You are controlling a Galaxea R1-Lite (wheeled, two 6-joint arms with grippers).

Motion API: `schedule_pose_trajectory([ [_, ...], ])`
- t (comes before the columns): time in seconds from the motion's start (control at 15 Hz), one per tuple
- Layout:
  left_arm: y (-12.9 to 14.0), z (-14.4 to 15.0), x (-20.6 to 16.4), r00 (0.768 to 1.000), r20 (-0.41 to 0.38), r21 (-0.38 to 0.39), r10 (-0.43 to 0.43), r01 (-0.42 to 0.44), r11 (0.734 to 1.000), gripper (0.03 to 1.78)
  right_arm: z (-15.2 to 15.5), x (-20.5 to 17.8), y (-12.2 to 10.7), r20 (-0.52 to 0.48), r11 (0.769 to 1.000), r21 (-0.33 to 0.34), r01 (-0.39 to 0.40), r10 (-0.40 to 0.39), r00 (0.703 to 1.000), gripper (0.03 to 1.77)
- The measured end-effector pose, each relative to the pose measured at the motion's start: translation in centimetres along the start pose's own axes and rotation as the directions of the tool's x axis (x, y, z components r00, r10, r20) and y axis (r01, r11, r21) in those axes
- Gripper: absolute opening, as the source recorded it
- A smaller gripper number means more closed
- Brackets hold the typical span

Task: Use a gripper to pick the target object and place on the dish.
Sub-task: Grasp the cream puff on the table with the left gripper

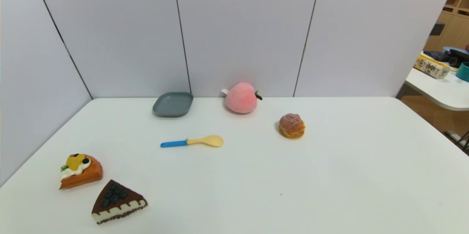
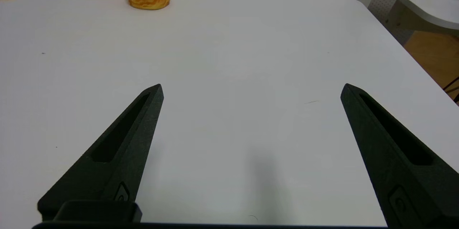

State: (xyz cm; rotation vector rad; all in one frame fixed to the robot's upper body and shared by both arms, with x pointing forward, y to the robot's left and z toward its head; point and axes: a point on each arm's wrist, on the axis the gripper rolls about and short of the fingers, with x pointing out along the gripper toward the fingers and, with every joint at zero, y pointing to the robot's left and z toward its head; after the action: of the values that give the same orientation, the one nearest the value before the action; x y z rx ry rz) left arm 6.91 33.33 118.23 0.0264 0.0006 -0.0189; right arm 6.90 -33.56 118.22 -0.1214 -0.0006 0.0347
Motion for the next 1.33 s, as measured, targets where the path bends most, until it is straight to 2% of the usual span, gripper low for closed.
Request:
schedule_pose_trajectory([
  [1.07,0.0,0.01,0.02,1.0,-0.002,0.001,0.0,0.0,1.0,1.69,0.0,0.0,0.0,0.0,1.0,-0.001,0.0,0.0,1.0,1.71],
  [1.33,0.01,0.6,0.09,0.995,-0.1,0.023,-0.009,0.011,1.0,1.69,0.0,0.0,0.0,0.0,1.0,0.0,0.0,0.0,1.0,1.71],
])
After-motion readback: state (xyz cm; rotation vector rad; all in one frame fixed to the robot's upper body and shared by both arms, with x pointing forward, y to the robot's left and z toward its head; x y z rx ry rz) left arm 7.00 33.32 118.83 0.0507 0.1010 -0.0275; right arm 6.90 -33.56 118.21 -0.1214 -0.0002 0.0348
